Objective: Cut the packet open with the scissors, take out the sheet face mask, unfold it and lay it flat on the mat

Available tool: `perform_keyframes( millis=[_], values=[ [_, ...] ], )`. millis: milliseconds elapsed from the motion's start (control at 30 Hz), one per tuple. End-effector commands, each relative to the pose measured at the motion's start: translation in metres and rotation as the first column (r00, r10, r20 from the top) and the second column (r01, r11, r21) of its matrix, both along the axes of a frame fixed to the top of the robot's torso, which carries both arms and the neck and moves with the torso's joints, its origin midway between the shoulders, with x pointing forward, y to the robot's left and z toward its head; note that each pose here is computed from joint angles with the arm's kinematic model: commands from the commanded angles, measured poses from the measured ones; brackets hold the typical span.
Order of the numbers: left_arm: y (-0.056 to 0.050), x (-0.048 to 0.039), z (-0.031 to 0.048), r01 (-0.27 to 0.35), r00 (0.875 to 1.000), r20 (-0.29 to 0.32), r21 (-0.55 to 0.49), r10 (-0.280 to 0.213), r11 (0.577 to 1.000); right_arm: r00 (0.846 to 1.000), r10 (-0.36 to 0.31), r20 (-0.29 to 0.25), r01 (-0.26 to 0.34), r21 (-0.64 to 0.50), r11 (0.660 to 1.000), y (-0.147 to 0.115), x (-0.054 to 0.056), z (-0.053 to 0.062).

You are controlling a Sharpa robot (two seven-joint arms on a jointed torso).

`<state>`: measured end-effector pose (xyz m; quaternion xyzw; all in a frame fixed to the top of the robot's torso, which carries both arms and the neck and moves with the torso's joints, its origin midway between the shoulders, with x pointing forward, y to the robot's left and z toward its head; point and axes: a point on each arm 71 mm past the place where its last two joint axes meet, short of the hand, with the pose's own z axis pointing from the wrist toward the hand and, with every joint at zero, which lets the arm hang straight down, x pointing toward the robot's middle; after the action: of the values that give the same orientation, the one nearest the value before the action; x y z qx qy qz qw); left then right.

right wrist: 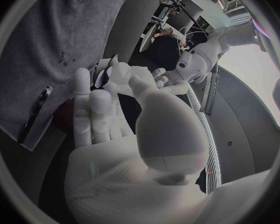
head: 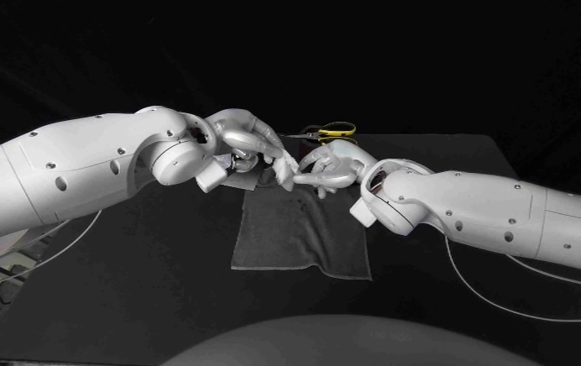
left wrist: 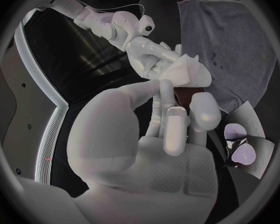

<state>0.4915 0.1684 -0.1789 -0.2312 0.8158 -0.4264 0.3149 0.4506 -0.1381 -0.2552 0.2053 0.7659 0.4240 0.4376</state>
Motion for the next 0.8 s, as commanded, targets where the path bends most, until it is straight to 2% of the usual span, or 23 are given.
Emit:
perform_keyframes(
  millis=[33,233,433,800],
  values=[
    [-0.0014,-0.0008,0.0015,0.010,1.000,-0.005,-0.016,-0.011,1.000,1.000,0.008,-0.007,-0.008,0.002,1.000,0.0014,-0.0008,-0.0012],
    [-0.0014,-0.0022,0.0017,0.015,1.000,-0.017,-0.031,-0.015,0.999,1.000,-0.009,-0.006,0.009,-0.008,1.000,0.0012,-0.0004,-0.0047],
    [-0.0016,-0.0036,0.0019,0.016,0.999,-0.027,-0.044,-0.017,0.999,0.999,-0.040,0.017,0.040,0.000,0.999,-0.0004,0.0014,-0.0055],
    [-0.0019,-0.0049,0.0020,0.016,0.999,-0.036,-0.053,-0.018,0.998,0.998,-0.049,0.044,0.048,0.018,0.999,0.0011,0.0024,-0.0045]
  ],
)
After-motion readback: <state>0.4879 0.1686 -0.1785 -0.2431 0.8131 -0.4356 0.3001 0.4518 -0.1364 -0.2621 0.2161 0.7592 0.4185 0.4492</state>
